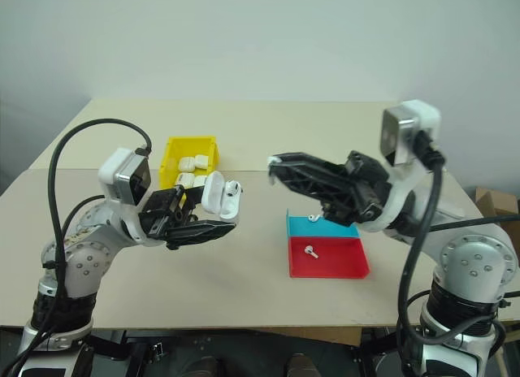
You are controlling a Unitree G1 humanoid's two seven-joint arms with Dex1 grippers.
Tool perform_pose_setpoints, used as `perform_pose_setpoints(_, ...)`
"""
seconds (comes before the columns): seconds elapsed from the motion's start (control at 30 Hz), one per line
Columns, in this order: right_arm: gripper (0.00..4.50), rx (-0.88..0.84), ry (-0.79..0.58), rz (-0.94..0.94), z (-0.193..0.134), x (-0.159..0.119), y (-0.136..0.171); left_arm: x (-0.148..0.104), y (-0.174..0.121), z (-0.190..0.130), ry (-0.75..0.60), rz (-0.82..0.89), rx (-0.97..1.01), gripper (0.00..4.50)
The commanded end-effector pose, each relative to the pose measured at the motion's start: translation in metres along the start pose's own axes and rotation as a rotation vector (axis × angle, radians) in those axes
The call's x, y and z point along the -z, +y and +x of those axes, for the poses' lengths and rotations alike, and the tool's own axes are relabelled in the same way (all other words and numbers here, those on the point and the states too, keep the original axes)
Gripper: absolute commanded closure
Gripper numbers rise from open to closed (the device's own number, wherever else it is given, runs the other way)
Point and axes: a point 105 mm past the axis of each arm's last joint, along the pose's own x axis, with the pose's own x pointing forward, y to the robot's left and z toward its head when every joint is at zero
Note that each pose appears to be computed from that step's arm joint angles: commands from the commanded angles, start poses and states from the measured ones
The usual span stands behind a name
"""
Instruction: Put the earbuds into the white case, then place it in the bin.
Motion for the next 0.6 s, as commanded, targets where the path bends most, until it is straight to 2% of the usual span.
perform_pose_setpoints(0.03,3.89,-0.011,0.000,-0.044,0.007,-0.001,0.004,-0.006,-0.002,0.004,-0.007,0.025,0.024,1.69)
perform_pose_setpoints(0.6,3.89,-0.111,0.001,-0.009,0.026,0.002,0.019,-0.003,0.003,0.004,0.009,0.020,0.013,1.69)
